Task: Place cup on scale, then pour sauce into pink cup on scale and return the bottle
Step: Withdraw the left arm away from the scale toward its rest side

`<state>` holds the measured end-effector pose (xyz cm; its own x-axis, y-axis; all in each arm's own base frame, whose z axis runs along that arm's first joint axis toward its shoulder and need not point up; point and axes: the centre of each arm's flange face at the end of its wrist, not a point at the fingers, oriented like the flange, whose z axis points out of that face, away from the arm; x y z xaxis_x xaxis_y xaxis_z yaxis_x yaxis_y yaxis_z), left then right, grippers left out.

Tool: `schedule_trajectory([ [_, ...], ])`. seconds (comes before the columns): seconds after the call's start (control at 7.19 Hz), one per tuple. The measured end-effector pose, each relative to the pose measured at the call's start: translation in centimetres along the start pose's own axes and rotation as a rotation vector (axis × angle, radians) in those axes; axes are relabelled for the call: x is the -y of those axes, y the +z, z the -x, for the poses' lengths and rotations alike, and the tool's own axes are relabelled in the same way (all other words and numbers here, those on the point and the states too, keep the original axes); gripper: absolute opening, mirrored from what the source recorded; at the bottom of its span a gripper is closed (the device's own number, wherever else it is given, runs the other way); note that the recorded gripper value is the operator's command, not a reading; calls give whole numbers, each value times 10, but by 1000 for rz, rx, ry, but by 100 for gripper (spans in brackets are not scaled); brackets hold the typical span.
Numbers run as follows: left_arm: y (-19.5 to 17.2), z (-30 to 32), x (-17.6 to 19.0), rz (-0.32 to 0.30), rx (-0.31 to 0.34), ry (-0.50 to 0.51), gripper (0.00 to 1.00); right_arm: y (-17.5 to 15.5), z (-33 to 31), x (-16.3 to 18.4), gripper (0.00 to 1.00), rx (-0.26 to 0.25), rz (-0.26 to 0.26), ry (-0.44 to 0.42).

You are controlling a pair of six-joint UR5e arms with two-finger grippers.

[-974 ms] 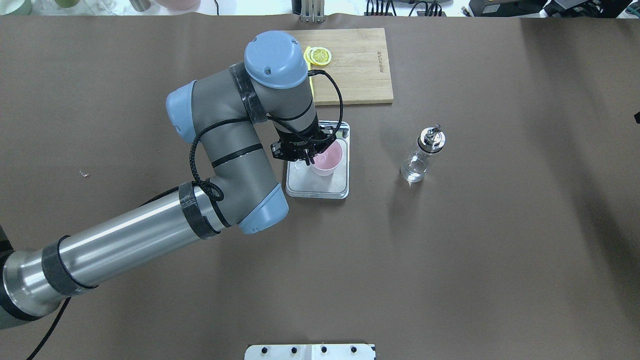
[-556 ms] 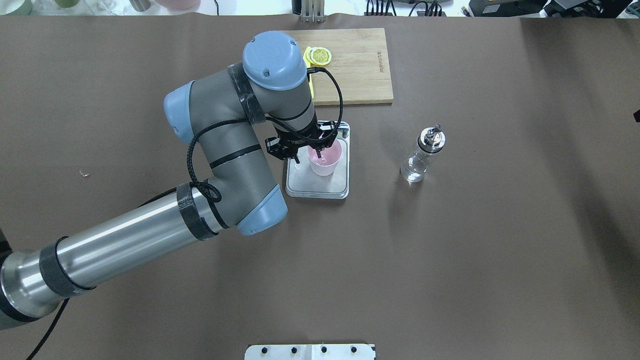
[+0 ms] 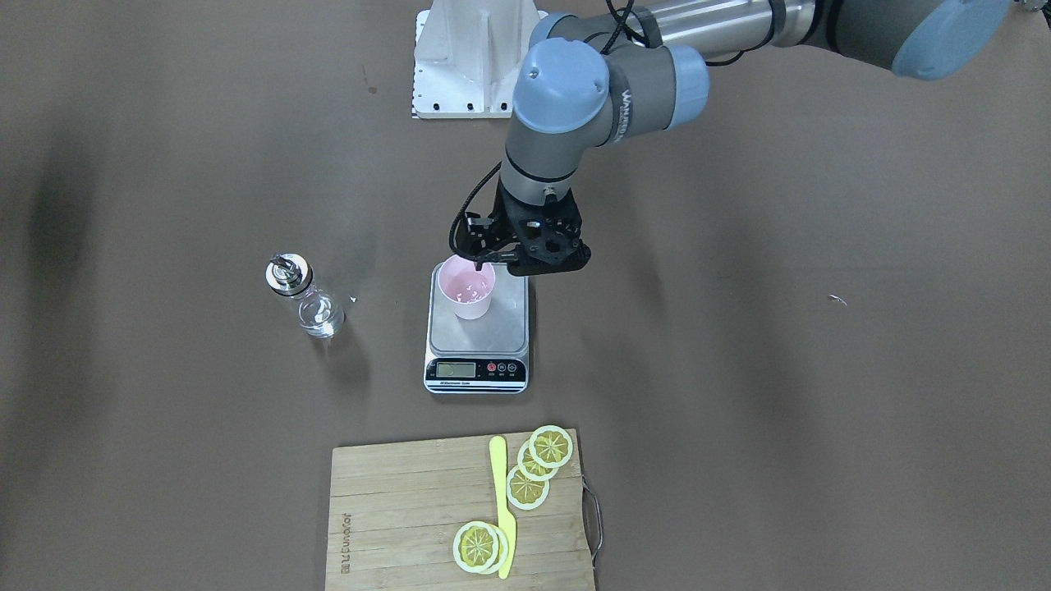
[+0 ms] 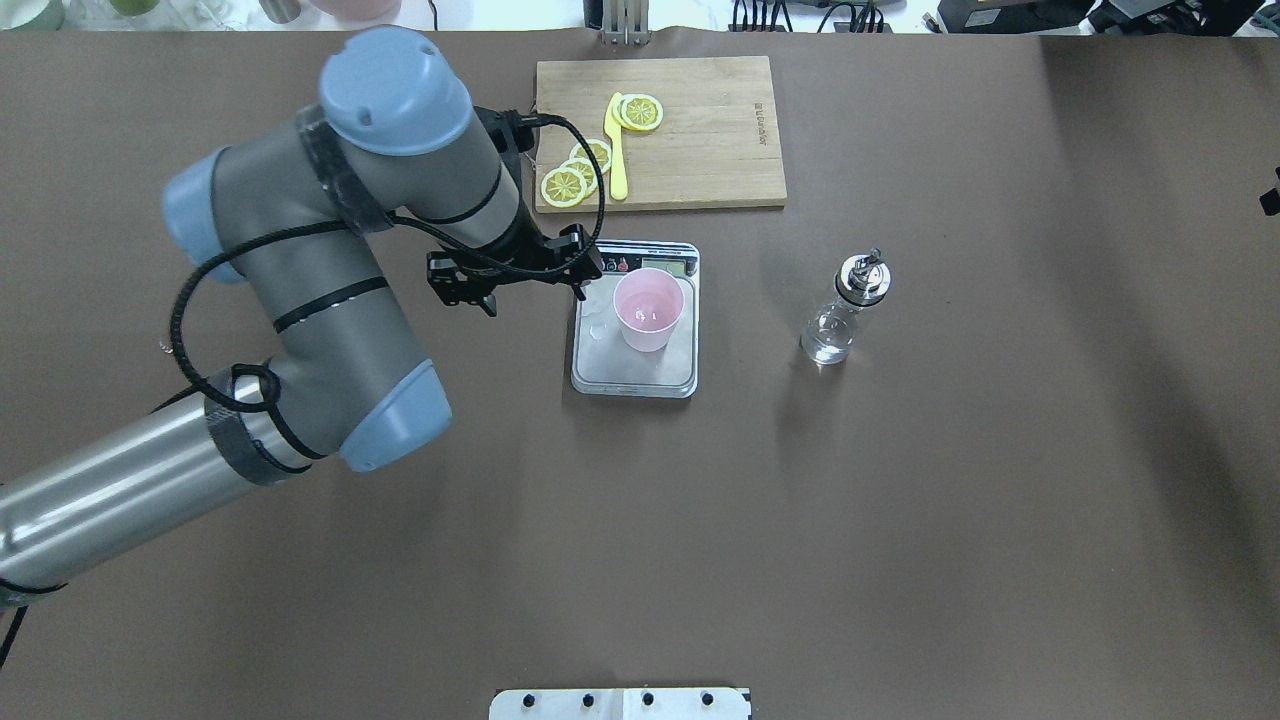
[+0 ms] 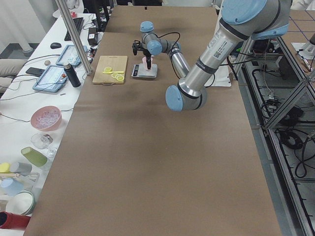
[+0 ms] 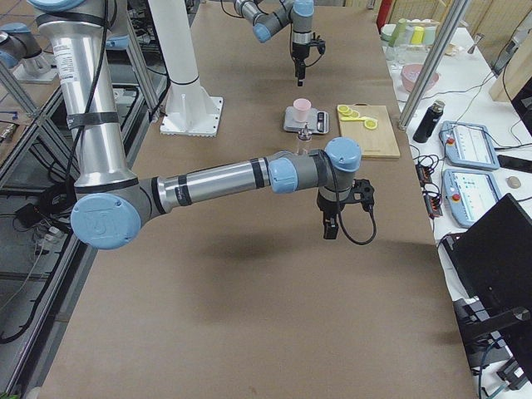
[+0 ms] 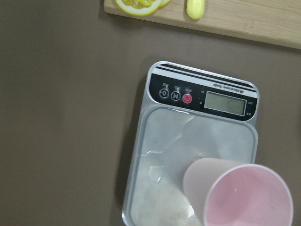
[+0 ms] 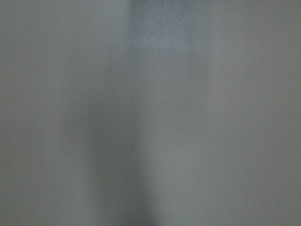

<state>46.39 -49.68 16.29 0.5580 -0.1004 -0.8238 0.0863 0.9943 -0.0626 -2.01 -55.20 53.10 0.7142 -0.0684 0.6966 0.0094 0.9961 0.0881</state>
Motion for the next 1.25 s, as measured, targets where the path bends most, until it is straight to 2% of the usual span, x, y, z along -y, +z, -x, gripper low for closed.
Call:
schedule_trajectory([
  [0.28,-33,38,13,3,15,33,98,-10,5,-14,100,-8,-21,-15],
  [0.56,-66,74,36,15,35,69,98,-21,11,-47,100,1,-59,-42],
  [0.7,-77,102,48,14,44,101,98,-26,15,-55,100,21,-88,-59],
  [0.97,-86,175,64,10,86,247,98,-30,30,-63,100,88,-111,-105],
  [1.11,-91,207,71,7,107,308,98,-34,44,-65,100,120,-149,-168],
  [1.25,-97,234,78,4,125,351,98,-32,56,-71,100,129,-203,-252],
])
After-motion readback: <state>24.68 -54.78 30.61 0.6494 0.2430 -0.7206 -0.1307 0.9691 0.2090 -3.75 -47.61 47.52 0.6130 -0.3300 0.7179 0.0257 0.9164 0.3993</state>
